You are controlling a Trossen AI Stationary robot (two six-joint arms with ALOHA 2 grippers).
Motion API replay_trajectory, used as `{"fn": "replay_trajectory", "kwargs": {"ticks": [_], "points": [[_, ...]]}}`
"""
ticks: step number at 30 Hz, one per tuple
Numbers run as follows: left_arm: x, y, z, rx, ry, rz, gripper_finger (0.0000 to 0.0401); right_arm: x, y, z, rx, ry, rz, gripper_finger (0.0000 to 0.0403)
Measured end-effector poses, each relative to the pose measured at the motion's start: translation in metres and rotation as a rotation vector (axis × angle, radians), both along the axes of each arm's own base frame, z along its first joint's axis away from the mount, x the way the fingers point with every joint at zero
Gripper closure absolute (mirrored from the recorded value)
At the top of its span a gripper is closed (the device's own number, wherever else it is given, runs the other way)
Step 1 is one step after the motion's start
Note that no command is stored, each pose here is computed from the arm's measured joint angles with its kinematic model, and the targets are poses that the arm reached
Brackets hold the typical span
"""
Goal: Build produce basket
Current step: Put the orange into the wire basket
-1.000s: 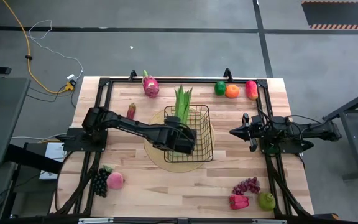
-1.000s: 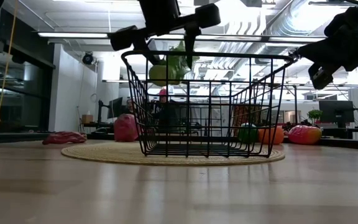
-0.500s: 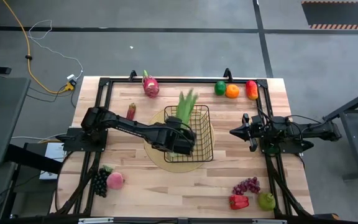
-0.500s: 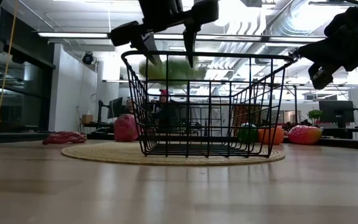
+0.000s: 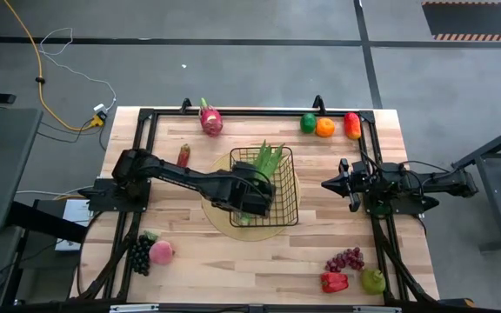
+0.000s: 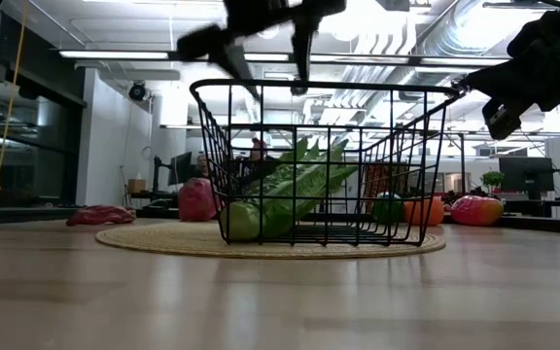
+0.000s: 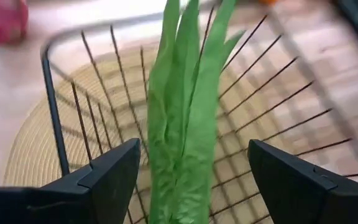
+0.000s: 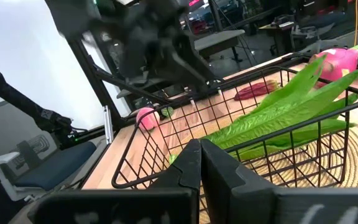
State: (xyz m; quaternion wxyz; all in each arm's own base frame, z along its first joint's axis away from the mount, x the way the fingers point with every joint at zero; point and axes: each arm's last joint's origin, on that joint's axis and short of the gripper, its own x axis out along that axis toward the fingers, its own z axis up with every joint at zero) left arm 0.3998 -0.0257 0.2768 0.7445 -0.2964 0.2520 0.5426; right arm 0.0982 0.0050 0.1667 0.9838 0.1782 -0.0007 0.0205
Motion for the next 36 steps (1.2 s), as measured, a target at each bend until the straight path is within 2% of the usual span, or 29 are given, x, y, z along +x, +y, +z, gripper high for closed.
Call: {"fn": "replay_trajectory", "kwargs": {"ticks": [3, 6, 8, 11, 13, 15, 19, 26, 29, 33, 36], "points": [[-0.009, 0.003, 0.039, 0.124, -0.020, -0.065, 0.0116, 0.000, 0.000, 0.000, 0.000, 0.000, 0.000, 0.0402], [-0.024, 0.007, 0.077, 0.246, 0.020, -0.202, 0.0116, 0.000, 0.000, 0.000, 0.000, 0.000, 0.000, 0.0402], [-0.034, 0.012, 0.095, 0.259, 0.058, -0.326, 0.0116, 0.000, 0.000, 0.000, 0.000, 0.000, 0.000, 0.0402], [-0.050, 0.021, 0.114, 0.207, 0.057, -0.509, 0.0116, 0.000, 0.000, 0.000, 0.000, 0.000, 0.000, 0.0402], [-0.059, 0.027, 0.120, 0.171, 0.001, -0.611, 0.0116, 0.000, 0.000, 0.000, 0.000, 0.000, 0.000, 0.0402], [-0.066, 0.031, 0.122, 0.160, -0.071, -0.691, 0.0116, 0.000, 0.000, 0.000, 0.000, 0.004, 0.000, 0.0402], [-0.077, 0.035, 0.119, 0.207, -0.284, -0.789, 0.0116, 0.001, 0.000, -0.001, -0.001, 0.015, 0.000, 0.0402], [-0.110, 0.053, 0.082, 0.280, -0.560, -0.828, 0.0117, 0.001, 0.000, 0.001, 0.004, -0.004, -0.008, 0.0402], [-0.134, 0.061, 0.070, 0.268, -0.639, -0.856, 0.0117, 0.001, -0.001, 0.011, 0.083, -0.106, -0.036, 0.0402], [-0.169, 0.065, 0.064, 0.267, -0.682, -0.905, 0.0117, -0.004, -0.005, 0.029, 0.229, -0.311, -0.119, 0.0402], [-0.192, 0.066, 0.066, 0.311, -0.708, -0.954, 0.0117, -0.009, -0.008, 0.041, 0.260, -0.444, -0.227, 0.0402]]}}
